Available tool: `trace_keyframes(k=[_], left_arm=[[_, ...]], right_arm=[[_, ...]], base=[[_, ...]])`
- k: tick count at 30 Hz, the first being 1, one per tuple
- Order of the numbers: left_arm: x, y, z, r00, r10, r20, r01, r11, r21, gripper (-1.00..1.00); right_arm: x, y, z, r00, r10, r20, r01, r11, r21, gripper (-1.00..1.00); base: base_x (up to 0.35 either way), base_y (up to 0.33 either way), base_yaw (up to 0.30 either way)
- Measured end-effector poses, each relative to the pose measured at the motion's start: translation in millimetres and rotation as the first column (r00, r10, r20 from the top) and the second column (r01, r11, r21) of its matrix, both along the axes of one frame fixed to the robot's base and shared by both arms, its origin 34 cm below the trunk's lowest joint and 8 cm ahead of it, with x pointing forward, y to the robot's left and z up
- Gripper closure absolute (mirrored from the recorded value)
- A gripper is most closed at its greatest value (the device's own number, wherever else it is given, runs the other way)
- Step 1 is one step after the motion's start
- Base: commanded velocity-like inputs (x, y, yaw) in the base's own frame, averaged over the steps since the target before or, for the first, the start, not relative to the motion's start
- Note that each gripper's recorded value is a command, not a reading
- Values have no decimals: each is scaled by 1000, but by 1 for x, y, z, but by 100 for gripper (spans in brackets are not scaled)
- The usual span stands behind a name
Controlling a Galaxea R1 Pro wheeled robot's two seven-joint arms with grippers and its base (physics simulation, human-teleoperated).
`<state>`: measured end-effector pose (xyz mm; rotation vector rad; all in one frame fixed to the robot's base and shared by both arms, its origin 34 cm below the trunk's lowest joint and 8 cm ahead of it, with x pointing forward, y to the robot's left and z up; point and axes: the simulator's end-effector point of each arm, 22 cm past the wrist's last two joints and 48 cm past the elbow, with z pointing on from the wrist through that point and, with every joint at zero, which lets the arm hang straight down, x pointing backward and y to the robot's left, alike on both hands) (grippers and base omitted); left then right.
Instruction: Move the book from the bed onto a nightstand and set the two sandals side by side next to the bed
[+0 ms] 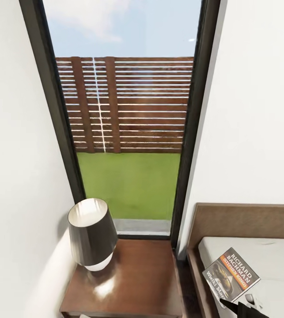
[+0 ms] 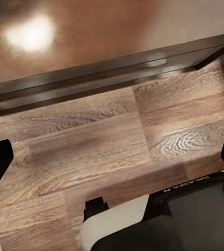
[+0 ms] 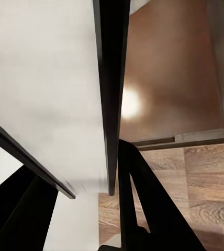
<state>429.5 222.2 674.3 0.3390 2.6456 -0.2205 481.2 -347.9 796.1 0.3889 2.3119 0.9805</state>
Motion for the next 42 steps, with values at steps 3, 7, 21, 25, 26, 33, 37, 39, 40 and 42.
trace_keyframes(k=[3, 7, 21, 25, 26, 33, 37, 39, 40, 42], left_arm=[[0, 0, 0, 1000, 0, 0, 0, 1000, 0, -100], [0, 0, 0, 1000, 0, 0, 0, 1000, 0, -100], [0, 0, 0, 1000, 0, 0, 0, 1000, -1, -100], [-9, -43, 10, 995, -95, -14, 91, 981, -172, -100], [-12, -50, 13, 993, -113, -18, 107, 973, -206, -100], [-3, -99, 75, 975, -221, 10, 189, 811, -554, -100], [39, -95, 101, 986, -161, 32, 150, 801, -580, -100], [63, -91, 120, 991, -125, 48, 129, 793, -595, -100], [78, -88, 133, 993, -102, 59, 117, 786, -608, -100], [103, -84, 161, 995, -59, 86, 100, 761, -641, -100]], right_arm=[[0, 0, 0, 1000, 0, 0, 0, 1000, 0, 100], [0, 0, 0, 1000, 1, 0, -1, 1000, 0, 100], [-1, 0, -1, 1000, 0, -3, 0, 1000, -3, 100], [-1, 0, -1, 1000, 1, -5, -1, 1000, -4, 100], [-1, 0, -1, 1000, 1, -5, -1, 1000, -4, 100], [-1, 0, -1, 1000, 1, -5, -1, 1000, -5, 100], [-1, 0, -1, 1000, 1, -5, -1, 1000, -5, 100], [-1, 0, -1, 1000, 1, -5, -1, 1000, -5, 100], [-1, 0, -1, 1000, 1, -5, -1, 1000, -4, 100], [-1, 0, -1, 1000, 1, -5, -1, 1000, -4, 100]], base=[[17, 0, 0], [3, 0, 0], [0, 0, 0], [0, 0, 0], [0, 0, 0], [0, 0, 0], [0, 0, 0], [0, 0, 0], [0, 0, 0], [0, 0, 0]])
